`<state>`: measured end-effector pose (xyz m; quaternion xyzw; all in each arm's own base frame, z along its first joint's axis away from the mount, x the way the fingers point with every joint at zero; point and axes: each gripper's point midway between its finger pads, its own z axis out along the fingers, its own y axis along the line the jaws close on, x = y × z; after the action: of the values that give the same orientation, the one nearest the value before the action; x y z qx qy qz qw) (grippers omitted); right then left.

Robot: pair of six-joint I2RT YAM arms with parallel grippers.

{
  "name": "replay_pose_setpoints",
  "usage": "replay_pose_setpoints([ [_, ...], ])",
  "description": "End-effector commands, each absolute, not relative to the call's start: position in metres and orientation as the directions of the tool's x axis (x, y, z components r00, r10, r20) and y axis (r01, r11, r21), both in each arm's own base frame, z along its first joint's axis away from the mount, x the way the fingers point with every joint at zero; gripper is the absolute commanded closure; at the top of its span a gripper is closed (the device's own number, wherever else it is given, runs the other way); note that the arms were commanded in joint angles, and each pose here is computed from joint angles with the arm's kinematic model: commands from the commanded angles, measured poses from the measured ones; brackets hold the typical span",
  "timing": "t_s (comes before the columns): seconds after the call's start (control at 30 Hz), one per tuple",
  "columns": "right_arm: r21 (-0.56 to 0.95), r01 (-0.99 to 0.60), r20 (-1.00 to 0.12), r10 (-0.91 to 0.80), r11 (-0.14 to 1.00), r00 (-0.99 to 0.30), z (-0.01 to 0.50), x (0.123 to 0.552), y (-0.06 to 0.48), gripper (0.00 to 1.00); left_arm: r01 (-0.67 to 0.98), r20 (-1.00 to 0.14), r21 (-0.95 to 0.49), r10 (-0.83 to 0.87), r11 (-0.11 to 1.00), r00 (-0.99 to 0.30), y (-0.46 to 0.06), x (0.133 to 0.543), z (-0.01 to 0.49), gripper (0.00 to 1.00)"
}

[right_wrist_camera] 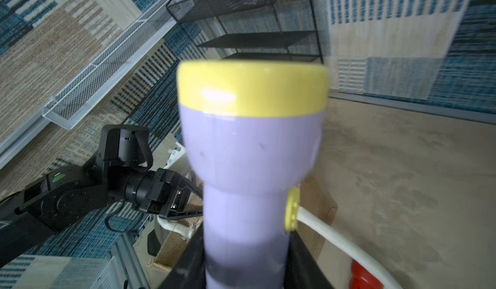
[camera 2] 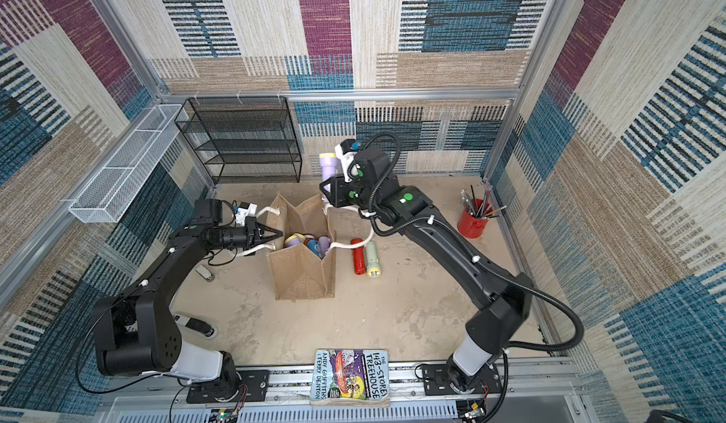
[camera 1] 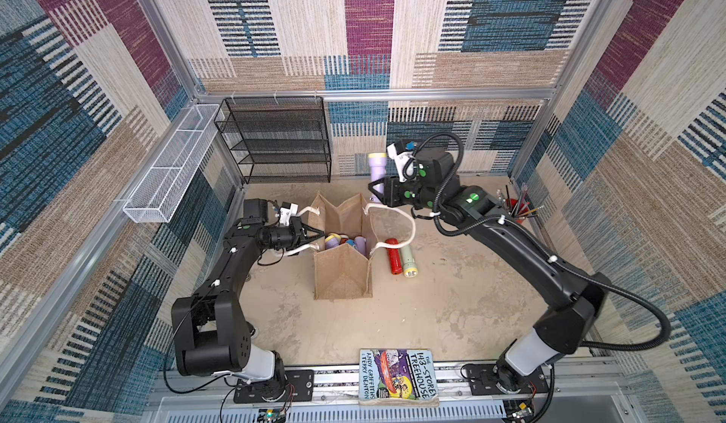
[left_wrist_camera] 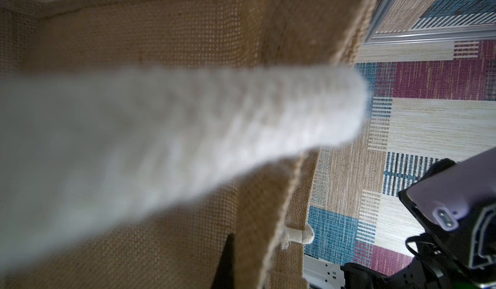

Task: Put the flashlights into the tote bags
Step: Place the flashlight in the canvas bag.

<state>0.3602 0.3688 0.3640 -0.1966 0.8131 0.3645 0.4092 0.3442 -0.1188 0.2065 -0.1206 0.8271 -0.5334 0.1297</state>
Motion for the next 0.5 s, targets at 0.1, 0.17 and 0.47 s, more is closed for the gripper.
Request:
replay_pose_setpoints([
  [0.1, 0.432, -0.722, -0.773, -0.19, 0.54, -0.605, 0.329, 0.337, 0.438, 0.65, -0.012, -0.12, -0.923, -0.318, 0.384, -0.94, -0.122, 0.343, 0.218, 0.95],
  [0.17, 0.439, -0.723, -0.761, -0.208, 0.533, -0.615, 0.318, 0.336, 0.447, 0.66, -0.007, -0.125, -0.923, -0.319, 0.384, -0.939, -0.121, 0.343, 0.219, 0.95],
  [0.47, 0.441, -0.701, -0.694, -0.281, 0.561, -0.662, 0.258, 0.341, 0.462, 0.68, 0.007, -0.139, -0.925, -0.32, 0.38, -0.937, -0.121, 0.342, 0.223, 0.95],
])
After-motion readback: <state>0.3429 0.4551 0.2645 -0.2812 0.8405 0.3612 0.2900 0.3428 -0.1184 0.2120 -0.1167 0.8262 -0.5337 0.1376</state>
